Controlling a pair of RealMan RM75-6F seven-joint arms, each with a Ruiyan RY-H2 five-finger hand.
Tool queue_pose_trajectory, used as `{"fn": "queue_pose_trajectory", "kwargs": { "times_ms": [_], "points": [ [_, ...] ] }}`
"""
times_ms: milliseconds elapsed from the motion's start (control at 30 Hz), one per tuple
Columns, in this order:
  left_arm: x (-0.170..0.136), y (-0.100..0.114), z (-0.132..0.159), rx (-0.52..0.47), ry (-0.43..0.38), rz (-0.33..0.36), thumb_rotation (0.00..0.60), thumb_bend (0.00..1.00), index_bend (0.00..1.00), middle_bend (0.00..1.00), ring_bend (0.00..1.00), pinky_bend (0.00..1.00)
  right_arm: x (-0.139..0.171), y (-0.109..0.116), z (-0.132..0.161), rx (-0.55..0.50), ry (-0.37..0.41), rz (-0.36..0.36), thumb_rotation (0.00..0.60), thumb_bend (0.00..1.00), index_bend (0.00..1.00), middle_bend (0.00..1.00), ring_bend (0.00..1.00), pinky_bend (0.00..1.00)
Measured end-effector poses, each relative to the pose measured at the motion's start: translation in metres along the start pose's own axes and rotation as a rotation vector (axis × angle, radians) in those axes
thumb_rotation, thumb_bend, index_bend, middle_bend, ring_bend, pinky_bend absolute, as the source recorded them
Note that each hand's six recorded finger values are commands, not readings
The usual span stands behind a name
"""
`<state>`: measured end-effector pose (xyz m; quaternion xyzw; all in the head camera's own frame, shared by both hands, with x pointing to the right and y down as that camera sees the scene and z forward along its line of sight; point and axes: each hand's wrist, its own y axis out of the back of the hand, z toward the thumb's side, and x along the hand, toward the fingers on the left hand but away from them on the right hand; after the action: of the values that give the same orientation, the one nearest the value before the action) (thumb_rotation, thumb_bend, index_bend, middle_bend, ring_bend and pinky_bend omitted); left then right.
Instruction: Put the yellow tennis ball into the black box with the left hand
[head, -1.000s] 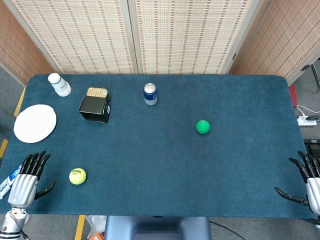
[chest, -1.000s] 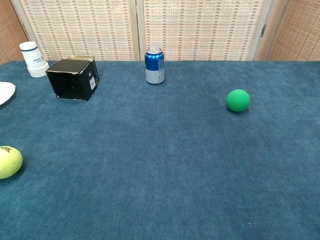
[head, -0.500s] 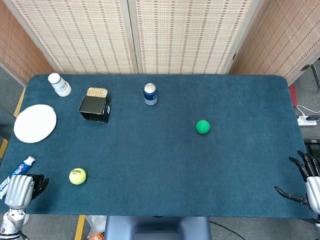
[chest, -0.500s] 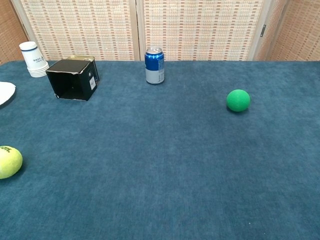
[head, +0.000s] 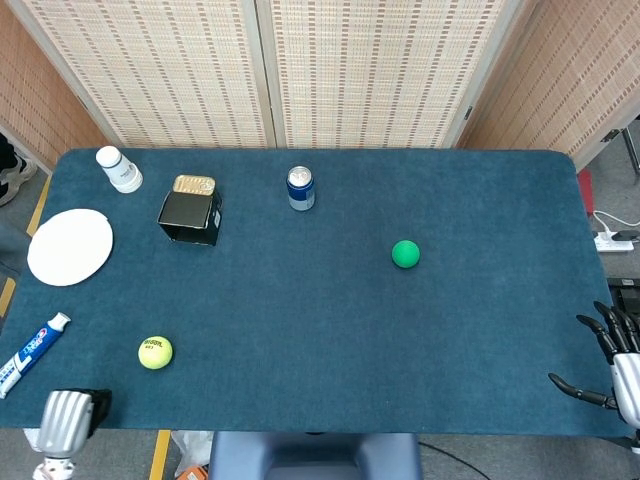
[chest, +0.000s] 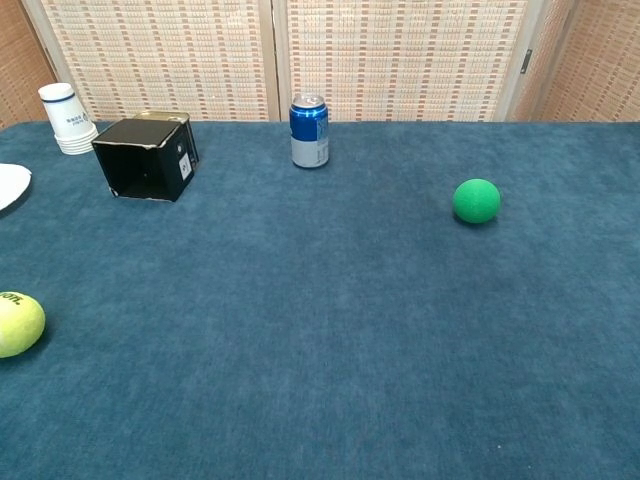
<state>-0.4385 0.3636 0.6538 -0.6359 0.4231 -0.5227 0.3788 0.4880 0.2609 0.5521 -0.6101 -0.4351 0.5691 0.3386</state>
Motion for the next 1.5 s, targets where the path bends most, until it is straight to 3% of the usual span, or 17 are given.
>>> {"fn": "queue_pose_trajectory", "kwargs": {
  "times_ms": [267,400,833,1500],
  "points": [
    [-0.006,-0.054,0.060,0.033,-0.082,-0.057,0.600,0.69,1.00,1.00,1.00,1.00,0.000,0.001,0.000,-0.005,0.009,0.005,0.483,0.00,0.19,0.04,0.00,0.00],
    [-0.002,-0.067,0.067,0.062,-0.102,-0.091,0.600,0.69,1.00,1.00,1.00,1.00,0.001,0.001,-0.001,-0.008,0.017,0.006,0.480,0.00,0.19,0.04,0.00,0.00],
    [0.036,-0.076,0.066,0.086,-0.064,-0.082,0.600,0.69,1.00,1.00,1.00,1.00,0.004,0.002,0.000,-0.013,0.036,0.004,0.482,0.00,0.19,0.04,0.00,0.00],
    [0.104,-0.094,0.069,0.041,0.002,-0.119,0.600,0.69,1.00,1.00,1.00,1.00,0.002,-0.002,0.002,-0.002,0.042,0.016,0.481,0.00,0.19,0.04,0.00,0.00]
  ]
}}
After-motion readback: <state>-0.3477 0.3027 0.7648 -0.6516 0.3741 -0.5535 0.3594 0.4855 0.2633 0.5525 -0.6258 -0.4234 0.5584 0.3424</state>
